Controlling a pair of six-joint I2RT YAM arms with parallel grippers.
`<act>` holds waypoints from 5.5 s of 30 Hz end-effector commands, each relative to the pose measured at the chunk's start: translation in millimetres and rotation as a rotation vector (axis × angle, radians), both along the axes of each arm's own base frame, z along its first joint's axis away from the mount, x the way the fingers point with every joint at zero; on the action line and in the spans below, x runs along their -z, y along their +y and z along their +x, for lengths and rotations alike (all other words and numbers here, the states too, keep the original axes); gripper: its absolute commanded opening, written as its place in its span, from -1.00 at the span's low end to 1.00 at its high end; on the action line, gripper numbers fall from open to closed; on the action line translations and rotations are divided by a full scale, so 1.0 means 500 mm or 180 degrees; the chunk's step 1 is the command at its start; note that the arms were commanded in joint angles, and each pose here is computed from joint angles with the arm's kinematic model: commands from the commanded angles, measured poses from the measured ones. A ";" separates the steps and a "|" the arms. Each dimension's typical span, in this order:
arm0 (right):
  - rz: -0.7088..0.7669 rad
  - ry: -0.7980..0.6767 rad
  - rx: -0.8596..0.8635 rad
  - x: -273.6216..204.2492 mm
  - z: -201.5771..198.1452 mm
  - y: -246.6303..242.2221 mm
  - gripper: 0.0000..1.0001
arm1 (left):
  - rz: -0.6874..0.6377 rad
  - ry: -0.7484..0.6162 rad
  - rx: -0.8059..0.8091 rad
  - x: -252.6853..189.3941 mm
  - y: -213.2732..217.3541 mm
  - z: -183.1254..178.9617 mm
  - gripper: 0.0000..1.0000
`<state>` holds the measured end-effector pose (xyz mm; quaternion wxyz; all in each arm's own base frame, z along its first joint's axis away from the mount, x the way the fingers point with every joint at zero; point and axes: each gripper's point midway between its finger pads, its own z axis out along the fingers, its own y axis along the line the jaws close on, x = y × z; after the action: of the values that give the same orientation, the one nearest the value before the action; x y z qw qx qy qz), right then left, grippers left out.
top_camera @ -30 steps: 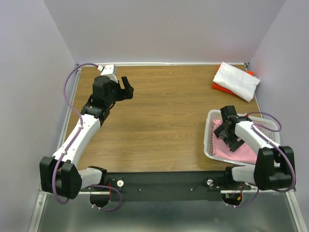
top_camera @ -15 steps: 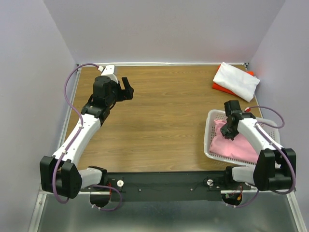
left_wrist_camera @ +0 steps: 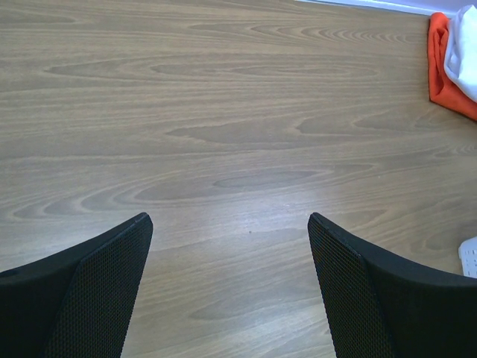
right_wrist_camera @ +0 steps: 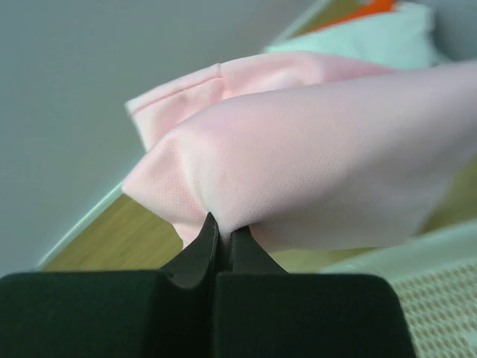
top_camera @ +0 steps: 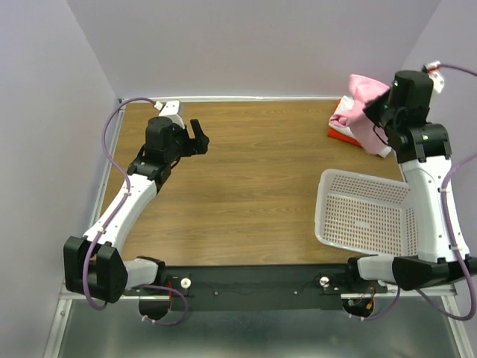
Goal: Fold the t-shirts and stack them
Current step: Move the tshirt to the center of the board, then flatten the tshirt out
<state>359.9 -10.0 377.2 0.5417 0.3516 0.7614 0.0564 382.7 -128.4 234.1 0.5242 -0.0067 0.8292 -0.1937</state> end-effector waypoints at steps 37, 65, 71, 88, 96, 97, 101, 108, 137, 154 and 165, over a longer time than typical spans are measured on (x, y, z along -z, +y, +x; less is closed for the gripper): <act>-0.0481 0.1502 -0.2379 0.506 0.192 0.372 0.43 | -0.0291 0.0951 0.1181 0.139 -0.243 0.102 0.52; 0.0288 0.1748 -0.3211 0.606 0.184 0.448 0.00 | -0.0361 0.1786 0.1922 0.319 -0.336 0.068 -0.13; 0.0424 0.1558 -0.3307 0.553 0.195 0.471 -0.99 | -0.0555 0.1606 0.1780 0.264 -0.301 0.104 -0.98; -0.0008 0.0127 -0.3003 0.155 0.276 0.409 -0.99 | -0.0329 -0.0132 -0.0274 -0.252 0.216 0.125 -1.00; 0.0240 0.1288 -0.2636 0.420 0.129 0.350 0.00 | -0.0304 0.0788 -0.0830 -0.025 0.246 -0.044 -0.07; 0.0283 0.1348 -0.2641 0.434 0.120 0.351 0.12 | -0.0298 0.0982 -0.0843 0.020 0.244 -0.066 0.08; 0.0257 0.1438 -0.2629 0.457 0.117 0.346 0.30 | -0.0223 0.1068 -0.0862 0.048 0.247 -0.088 0.33; 0.0230 0.1240 -0.2928 0.430 0.182 0.397 0.31 | -0.0242 0.1073 -0.0494 0.060 0.210 -0.001 0.33; -0.0115 0.1580 -0.3034 0.597 0.272 0.490 0.27 | 0.0470 0.1652 0.0183 0.277 -0.027 0.132 0.20; -0.0022 0.1599 -0.2995 0.582 0.250 0.487 0.26 | 0.0749 0.1731 -0.0229 0.317 0.051 0.162 -0.02; -0.0029 0.1608 -0.3001 0.576 0.237 0.482 0.27 | 0.0856 0.1698 -0.0673 0.330 0.228 0.189 -0.02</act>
<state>478.9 233.5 67.4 0.2389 -0.0276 0.9488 0.2047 471.4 -26.8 63.6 0.2802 -0.0884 0.9545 -0.0503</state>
